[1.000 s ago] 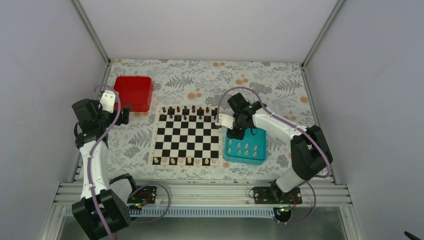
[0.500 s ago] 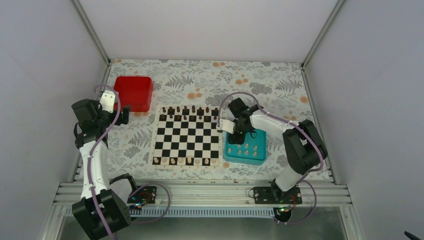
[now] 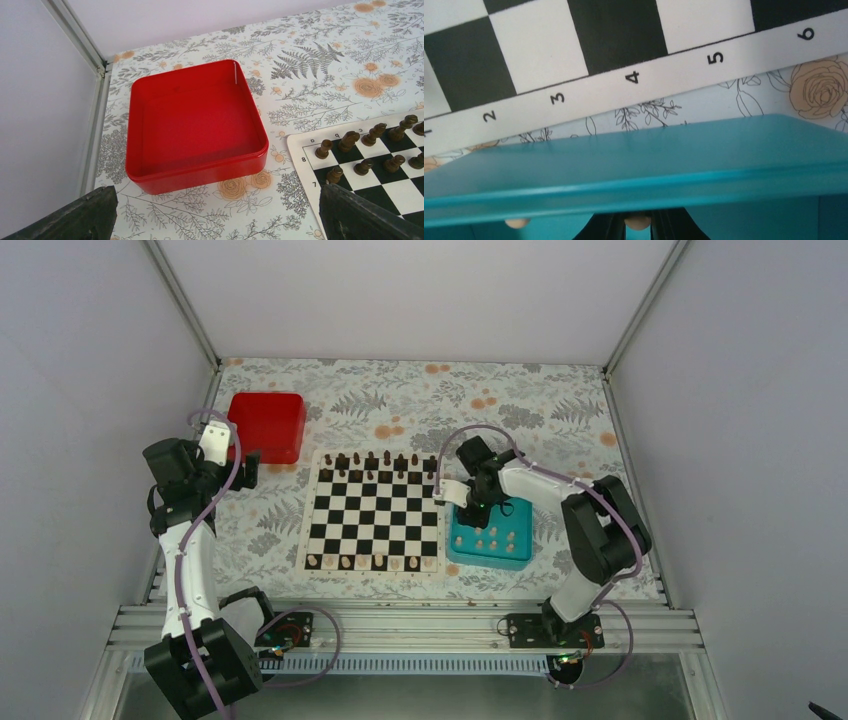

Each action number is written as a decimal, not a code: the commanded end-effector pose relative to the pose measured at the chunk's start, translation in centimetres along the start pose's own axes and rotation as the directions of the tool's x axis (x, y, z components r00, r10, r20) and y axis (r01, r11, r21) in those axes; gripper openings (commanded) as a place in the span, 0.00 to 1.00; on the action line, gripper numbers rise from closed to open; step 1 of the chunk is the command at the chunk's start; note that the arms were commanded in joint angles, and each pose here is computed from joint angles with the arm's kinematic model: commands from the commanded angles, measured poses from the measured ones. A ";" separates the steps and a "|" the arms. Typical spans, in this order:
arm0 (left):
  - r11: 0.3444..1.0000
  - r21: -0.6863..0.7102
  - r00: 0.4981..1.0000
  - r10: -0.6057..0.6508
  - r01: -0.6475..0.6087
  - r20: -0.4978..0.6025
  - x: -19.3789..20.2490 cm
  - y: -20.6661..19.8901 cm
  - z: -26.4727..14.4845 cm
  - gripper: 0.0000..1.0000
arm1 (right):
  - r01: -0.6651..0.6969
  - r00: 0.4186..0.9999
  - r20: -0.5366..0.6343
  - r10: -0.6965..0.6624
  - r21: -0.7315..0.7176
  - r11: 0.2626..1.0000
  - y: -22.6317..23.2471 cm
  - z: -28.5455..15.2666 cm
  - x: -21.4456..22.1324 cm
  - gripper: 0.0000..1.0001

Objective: Set up the chess pieces on the board
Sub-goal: Pick up the chess piece from the storage box, then place the chess piece on the chessboard, then pick up the chess piece from the storage box.

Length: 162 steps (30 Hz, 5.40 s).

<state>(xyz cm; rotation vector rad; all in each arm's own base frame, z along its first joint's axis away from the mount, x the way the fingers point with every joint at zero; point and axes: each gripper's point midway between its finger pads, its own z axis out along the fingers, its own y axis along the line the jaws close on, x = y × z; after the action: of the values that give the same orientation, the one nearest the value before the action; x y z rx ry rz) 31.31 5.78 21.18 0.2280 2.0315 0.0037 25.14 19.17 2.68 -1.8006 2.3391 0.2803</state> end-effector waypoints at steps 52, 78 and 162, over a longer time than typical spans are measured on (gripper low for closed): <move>1.000 0.013 1.000 0.016 -0.016 0.023 -0.3 0.0 -0.2 1.00 | 0.548 0.822 0.166 -0.545 0.034 0.836 14.9 3.5 -29.9 0.12; 1.000 0.013 1.000 0.019 -0.019 0.025 -0.3 -0.1 -0.2 1.00 | 0.580 0.804 0.158 -0.573 0.001 0.815 16.0 6.9 -30.5 0.11; 1.000 0.011 1.000 0.010 -0.010 0.021 -0.2 0.1 -0.4 1.00 | -0.043 0.999 -0.024 0.045 0.074 0.996 0.1 -2.6 3.4 0.40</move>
<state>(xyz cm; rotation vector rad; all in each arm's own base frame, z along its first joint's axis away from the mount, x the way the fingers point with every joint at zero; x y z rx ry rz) 31.11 6.05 21.34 0.2215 2.0252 -0.0022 24.01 15.24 5.21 -1.7393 2.3803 0.1525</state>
